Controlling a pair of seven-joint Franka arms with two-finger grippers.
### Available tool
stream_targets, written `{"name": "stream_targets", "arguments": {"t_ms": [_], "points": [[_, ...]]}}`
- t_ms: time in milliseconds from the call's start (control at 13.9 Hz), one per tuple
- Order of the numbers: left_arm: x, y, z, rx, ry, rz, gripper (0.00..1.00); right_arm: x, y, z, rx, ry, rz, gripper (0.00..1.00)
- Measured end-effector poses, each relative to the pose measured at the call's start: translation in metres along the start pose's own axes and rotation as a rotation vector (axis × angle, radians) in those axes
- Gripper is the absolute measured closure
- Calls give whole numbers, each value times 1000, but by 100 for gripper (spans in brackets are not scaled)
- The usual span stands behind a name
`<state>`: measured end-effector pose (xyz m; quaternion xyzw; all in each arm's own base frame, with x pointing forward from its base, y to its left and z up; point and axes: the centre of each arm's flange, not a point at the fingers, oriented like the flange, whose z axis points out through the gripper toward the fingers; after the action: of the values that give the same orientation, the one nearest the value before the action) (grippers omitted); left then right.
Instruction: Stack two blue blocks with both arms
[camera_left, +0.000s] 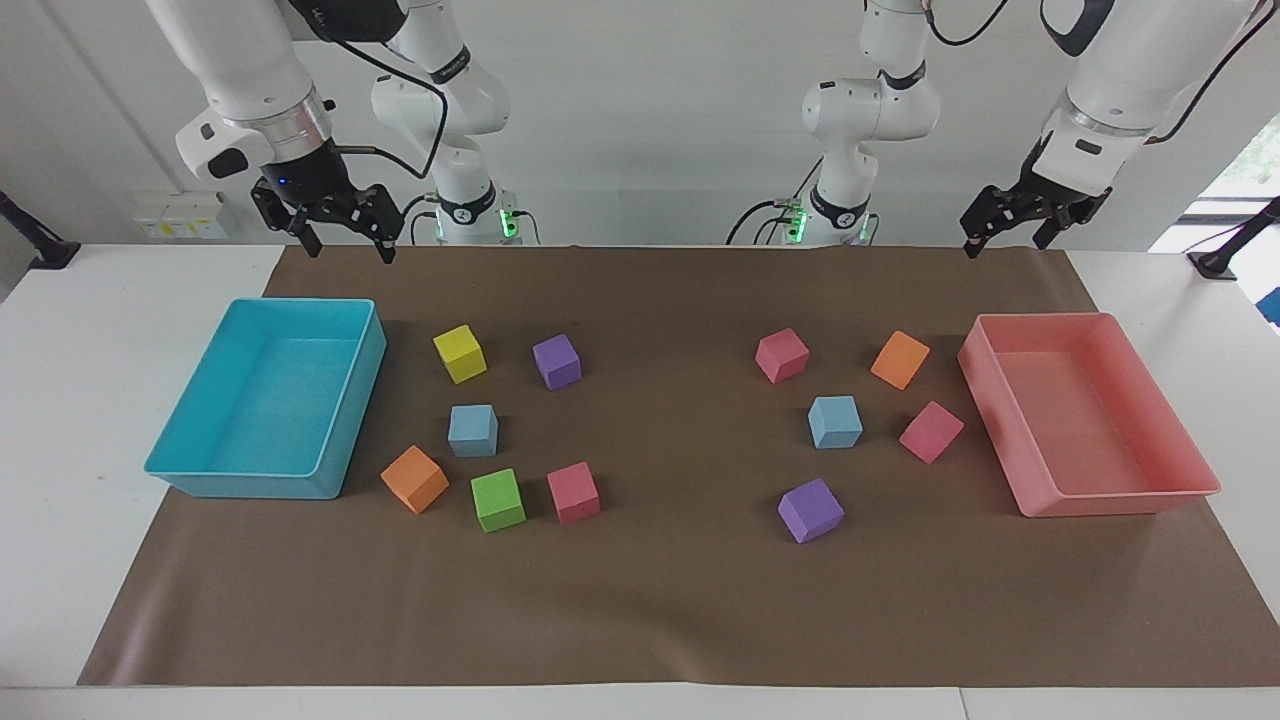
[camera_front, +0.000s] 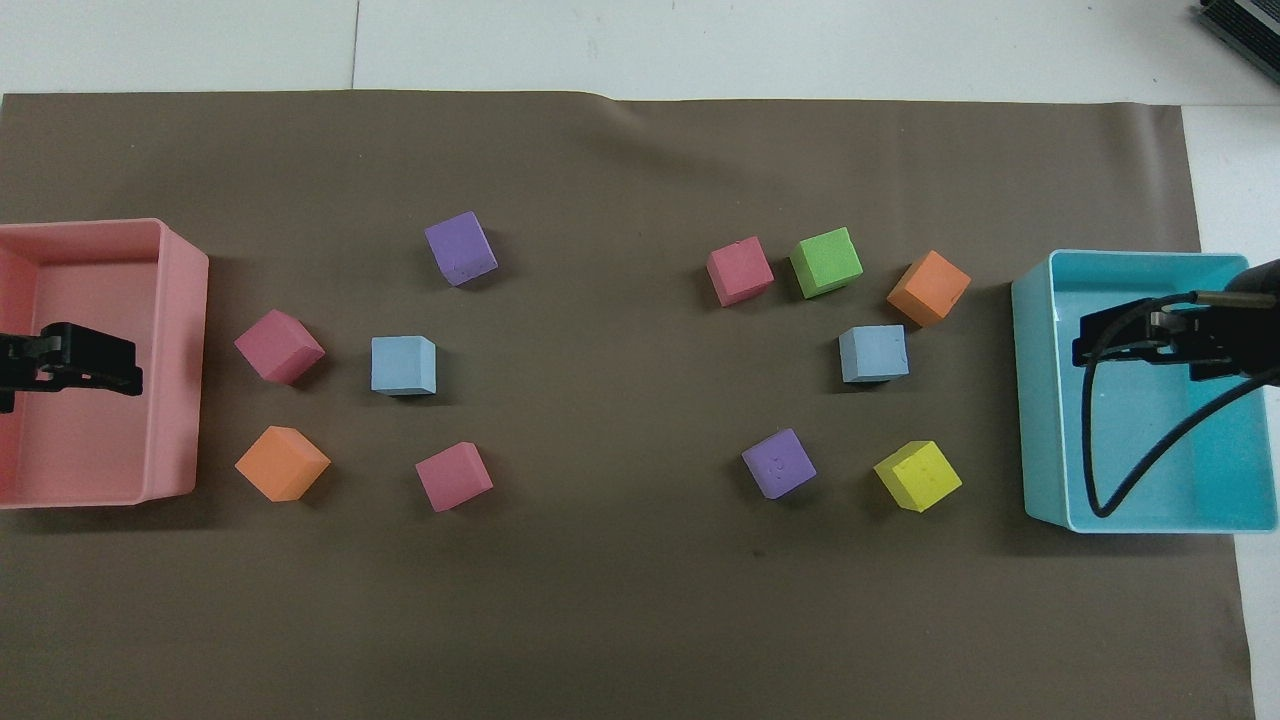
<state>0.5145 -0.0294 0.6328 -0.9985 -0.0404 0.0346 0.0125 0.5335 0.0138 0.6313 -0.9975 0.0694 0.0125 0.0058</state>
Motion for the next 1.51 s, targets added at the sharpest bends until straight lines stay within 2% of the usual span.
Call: {"name": "stream_targets", "arguments": {"t_ms": [864,1224,1512], "points": [[0,0,0,0,0,0,0,6,-11,7,1,6,-18,0],[0,0,0,0,0,0,0,38,-31,45,13,31,-46,0],[0,0,0,0,0,0,0,64,-37,94,18,17,-49,0]]}}
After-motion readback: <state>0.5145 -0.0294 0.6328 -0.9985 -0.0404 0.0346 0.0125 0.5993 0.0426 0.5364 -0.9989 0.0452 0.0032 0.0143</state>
